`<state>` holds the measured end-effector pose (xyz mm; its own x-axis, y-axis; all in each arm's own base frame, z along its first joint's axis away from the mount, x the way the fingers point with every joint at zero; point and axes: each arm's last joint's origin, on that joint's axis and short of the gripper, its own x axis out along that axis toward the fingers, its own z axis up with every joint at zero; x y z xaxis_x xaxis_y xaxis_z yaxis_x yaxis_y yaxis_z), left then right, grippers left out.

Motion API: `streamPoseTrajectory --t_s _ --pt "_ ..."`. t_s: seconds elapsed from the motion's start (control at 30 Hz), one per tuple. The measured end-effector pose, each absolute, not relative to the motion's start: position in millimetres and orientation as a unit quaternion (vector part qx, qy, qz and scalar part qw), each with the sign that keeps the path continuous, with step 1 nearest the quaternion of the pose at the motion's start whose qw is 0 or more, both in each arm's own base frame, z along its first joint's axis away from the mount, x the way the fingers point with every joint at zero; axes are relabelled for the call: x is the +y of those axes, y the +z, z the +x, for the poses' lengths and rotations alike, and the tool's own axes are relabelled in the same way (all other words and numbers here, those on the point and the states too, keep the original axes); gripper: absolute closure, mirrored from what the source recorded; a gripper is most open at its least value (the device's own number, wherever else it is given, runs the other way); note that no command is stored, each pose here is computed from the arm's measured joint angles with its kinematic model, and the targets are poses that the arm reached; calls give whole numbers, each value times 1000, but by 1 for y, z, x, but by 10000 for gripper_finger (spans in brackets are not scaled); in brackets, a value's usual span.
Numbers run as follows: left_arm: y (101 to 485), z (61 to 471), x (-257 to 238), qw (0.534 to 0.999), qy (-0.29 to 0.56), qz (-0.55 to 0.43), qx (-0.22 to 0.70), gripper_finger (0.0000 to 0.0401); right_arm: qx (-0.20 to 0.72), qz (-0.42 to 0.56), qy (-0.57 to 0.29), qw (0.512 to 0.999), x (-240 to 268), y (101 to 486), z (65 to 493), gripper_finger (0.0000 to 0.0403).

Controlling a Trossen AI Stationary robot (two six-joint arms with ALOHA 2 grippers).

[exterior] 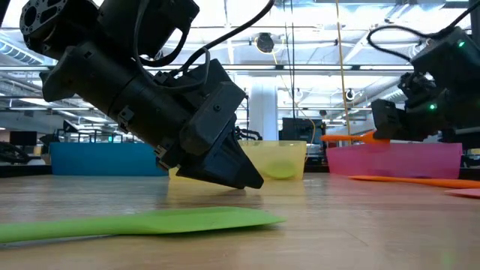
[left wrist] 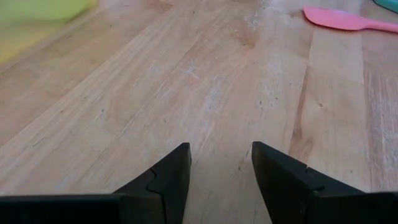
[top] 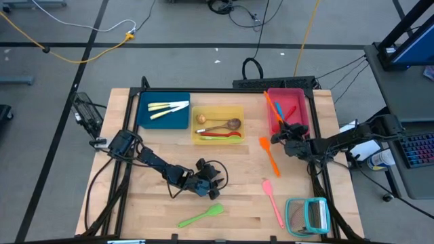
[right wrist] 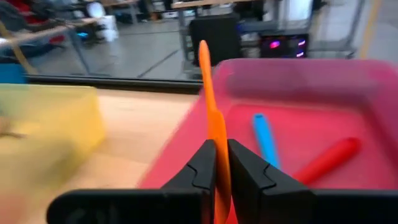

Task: Pick & Place Kitchen Items
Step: Put the left orange spatula into the red bin

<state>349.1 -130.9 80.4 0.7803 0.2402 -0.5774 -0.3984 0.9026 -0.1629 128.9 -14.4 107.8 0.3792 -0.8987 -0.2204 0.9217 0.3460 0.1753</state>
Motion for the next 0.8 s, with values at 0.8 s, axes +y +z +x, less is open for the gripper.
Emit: streamPoseTrajectory --t_s 0.8 --pt "81 349 -130 933 183 -142 277 222 126 121 -587 790 -35 103 125 390"
